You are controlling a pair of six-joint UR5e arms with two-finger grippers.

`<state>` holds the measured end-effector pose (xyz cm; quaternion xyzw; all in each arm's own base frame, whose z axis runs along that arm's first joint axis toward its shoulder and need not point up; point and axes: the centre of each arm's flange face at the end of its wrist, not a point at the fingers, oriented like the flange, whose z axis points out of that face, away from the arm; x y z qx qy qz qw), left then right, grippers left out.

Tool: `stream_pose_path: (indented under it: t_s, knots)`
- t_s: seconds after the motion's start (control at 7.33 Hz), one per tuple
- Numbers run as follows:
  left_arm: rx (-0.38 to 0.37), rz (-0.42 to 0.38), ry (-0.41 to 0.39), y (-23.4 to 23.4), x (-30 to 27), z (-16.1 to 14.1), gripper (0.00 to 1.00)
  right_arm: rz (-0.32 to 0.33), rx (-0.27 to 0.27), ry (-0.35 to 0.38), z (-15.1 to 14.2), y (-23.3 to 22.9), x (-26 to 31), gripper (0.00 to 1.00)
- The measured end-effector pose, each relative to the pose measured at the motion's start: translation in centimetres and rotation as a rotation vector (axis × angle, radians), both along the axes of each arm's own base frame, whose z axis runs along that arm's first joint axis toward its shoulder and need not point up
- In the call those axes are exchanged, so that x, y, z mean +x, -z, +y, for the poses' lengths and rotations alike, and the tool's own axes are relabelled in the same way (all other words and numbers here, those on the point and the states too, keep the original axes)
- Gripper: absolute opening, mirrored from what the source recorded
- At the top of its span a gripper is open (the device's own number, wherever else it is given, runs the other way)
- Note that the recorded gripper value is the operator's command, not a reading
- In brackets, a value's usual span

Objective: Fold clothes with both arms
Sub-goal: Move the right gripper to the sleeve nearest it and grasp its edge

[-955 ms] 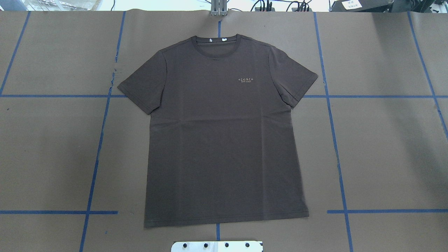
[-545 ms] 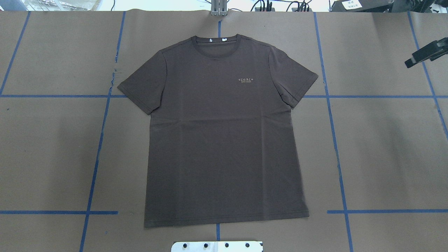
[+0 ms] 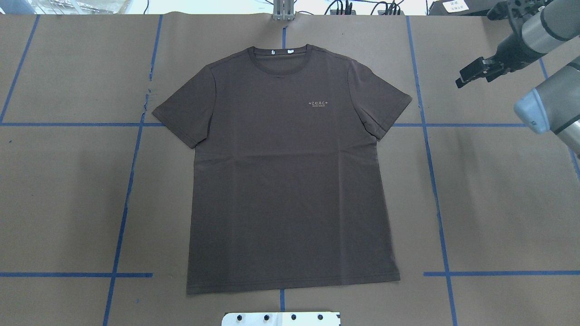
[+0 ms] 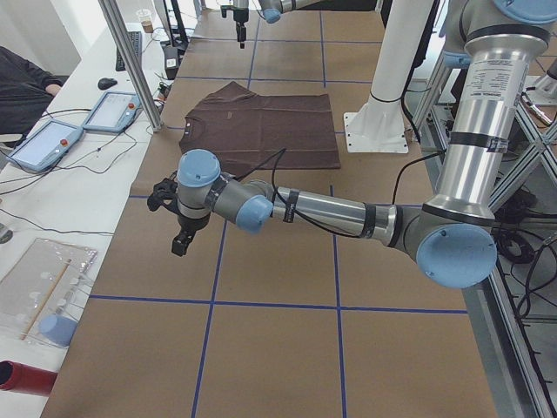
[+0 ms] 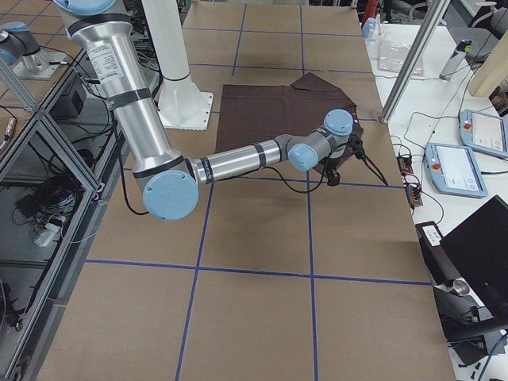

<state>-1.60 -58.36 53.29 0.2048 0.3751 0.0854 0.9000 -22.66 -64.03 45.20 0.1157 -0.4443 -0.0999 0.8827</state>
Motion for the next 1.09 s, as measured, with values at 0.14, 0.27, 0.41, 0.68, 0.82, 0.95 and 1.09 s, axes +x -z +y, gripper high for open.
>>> stream_pose_path:
  t_s: [0.14, 0.27, 0.41, 0.68, 0.82, 0.95, 1.09]
  knots:
    - [0.007, 0.004, 0.004, 0.1, 0.1, -0.1, 1.00, -0.006, -0.008, -0.002, -2.1, 0.8, -3.1, 1.00]
    - [0.010, 0.005, 0.005, 0.0, 0.1, -0.1, 1.00, 0.000, -0.010, -0.004, -3.6, 1.1, -5.6, 1.00]
    - [0.012, 0.006, 0.006, 0.0, 0.2, -0.2, 1.00, 0.021, -0.006, -0.019, -4.1, 1.4, -8.2, 1.00]
    - [0.014, 0.006, 0.005, 0.1, 0.2, -0.3, 1.00, 0.050, -0.017, -0.040, -4.3, 2.7, -13.0, 0.99]
    - [0.016, 0.006, 0.005, 0.2, 0.2, -0.3, 1.00, 0.063, -0.030, -0.043, -4.4, 2.6, -14.6, 0.98]
    - [0.016, 0.006, 0.005, 0.2, 0.2, -0.4, 1.00, 0.077, -0.044, -0.044, -4.5, 2.0, -15.3, 0.98]
    - [0.017, 0.006, 0.005, 0.3, 0.2, -0.4, 1.00, 0.089, -0.058, -0.045, -4.6, 1.1, -15.6, 0.96]
